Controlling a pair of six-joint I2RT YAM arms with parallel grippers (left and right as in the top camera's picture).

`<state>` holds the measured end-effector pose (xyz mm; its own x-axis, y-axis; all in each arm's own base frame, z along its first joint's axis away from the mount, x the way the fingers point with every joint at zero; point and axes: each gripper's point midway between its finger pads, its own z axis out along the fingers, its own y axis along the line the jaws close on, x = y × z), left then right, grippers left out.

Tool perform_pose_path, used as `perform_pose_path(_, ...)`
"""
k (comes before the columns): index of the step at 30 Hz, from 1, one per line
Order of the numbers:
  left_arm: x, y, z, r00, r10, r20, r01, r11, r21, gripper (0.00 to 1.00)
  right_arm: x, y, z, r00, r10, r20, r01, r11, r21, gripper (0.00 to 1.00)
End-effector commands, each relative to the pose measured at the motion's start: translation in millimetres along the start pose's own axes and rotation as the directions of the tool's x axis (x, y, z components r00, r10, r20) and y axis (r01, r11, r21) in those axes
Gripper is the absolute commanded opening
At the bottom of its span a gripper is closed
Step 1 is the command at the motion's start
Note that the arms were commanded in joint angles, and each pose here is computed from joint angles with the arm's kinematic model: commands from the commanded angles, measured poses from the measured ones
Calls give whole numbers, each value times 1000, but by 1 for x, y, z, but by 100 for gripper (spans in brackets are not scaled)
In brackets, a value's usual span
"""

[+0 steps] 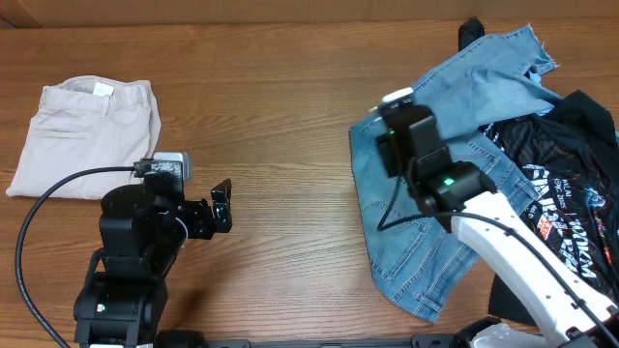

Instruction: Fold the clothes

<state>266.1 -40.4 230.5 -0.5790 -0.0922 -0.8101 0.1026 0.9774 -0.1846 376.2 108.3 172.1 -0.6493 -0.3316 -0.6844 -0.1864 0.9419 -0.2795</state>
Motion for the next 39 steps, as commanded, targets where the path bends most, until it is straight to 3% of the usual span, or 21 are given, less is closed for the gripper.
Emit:
perform_pose_path(1, -11, -10, -6, 1000, -6, 26, 5, 999, 47, 100, -11, -83, -29, 972, 217, 88, -233, 930, 285, 58)
perform_pose_path(4, -9, -15, -4, 1000, -7, 14, 6, 997, 78, 100, 9, -107, -26, 948, 316, 41, -313, 903, 295, 65)
perform_pose_path(9, 3, -36, 5, 998, -1, -63, 14, 981, 195, 100, 47, -126, -13, 837, 542, -76, -520, 831, 195, 75)
perform_pose_path(13, 22, -55, 21, 987, 27, -161, 14, 969, 248, 100, 64, -140, -12, 781, 612, -121, -593, 789, 164, 79)
perform_pose_path(15, 34, -69, 31, 974, 57, -219, 7, 959, 283, 100, 74, -139, -13, 753, 636, -167, -621, 772, 140, 88)
perform_pose_path(18, 52, -86, 45, 952, 92, -293, 7, 948, 318, 100, 89, -132, -12, 715, 654, -246, -649, 752, 113, 89)
perform_pose_path(23, 68, -102, 66, 926, 79, -369, 50, 943, 329, 100, 124, -122, 0, 663, 653, -367, -642, 748, 170, 89)
perform_pose_path(25, 71, -105, 70, 921, 85, -379, 50, 942, 332, 100, 141, -127, 7, 608, 693, -387, -647, 715, 265, 89)
perform_pose_path(28, 72, -104, 72, 919, 85, -385, 50, 943, 330, 100, 165, -139, 20, 521, 765, -380, -653, 643, 400, 91)
perform_pose_path(39, 71, -104, 73, 921, 88, -379, 45, 943, 328, 100, 208, -187, 29, 356, 884, -302, -707, 466, 532, 91)
